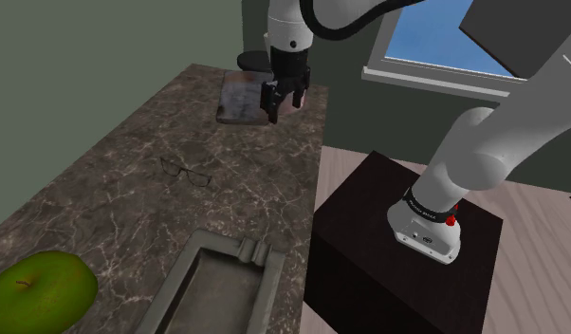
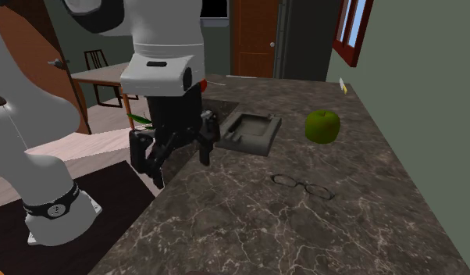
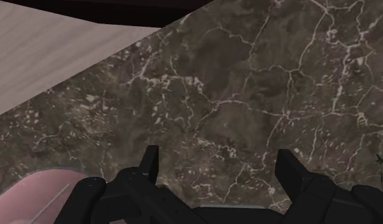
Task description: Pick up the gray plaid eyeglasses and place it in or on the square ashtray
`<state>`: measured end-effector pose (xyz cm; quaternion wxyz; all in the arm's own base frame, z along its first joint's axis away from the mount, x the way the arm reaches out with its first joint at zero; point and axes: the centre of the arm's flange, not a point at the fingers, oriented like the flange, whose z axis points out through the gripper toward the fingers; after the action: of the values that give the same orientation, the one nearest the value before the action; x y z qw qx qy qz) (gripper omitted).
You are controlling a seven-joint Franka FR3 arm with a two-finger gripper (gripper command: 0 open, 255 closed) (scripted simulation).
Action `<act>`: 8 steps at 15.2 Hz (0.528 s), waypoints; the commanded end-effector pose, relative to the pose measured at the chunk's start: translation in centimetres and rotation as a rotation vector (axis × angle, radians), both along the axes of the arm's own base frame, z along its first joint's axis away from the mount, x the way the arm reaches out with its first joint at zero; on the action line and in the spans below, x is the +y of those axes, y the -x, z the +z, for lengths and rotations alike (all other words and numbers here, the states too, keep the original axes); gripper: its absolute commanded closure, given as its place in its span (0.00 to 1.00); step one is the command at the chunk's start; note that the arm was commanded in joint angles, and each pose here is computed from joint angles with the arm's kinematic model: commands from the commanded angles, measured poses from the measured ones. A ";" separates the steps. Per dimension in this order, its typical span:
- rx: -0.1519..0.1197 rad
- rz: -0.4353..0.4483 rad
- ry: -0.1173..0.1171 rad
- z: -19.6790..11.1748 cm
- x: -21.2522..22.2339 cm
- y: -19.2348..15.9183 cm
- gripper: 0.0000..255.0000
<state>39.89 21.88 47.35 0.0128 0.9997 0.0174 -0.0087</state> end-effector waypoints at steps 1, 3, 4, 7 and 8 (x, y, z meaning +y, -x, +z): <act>-0.008 0.008 0.000 -0.5 2.5 -0.6 0.00; -0.016 0.017 0.002 -1.3 4.9 -1.4 0.00; -0.019 0.022 0.003 -1.7 6.1 -1.7 0.00; -0.031 0.035 0.006 -2.9 9.7 -2.8 0.00; -0.035 0.040 0.007 -3.3 10.9 -3.2 0.00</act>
<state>42.92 31.36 44.48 0.0168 0.9992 0.0355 0.0065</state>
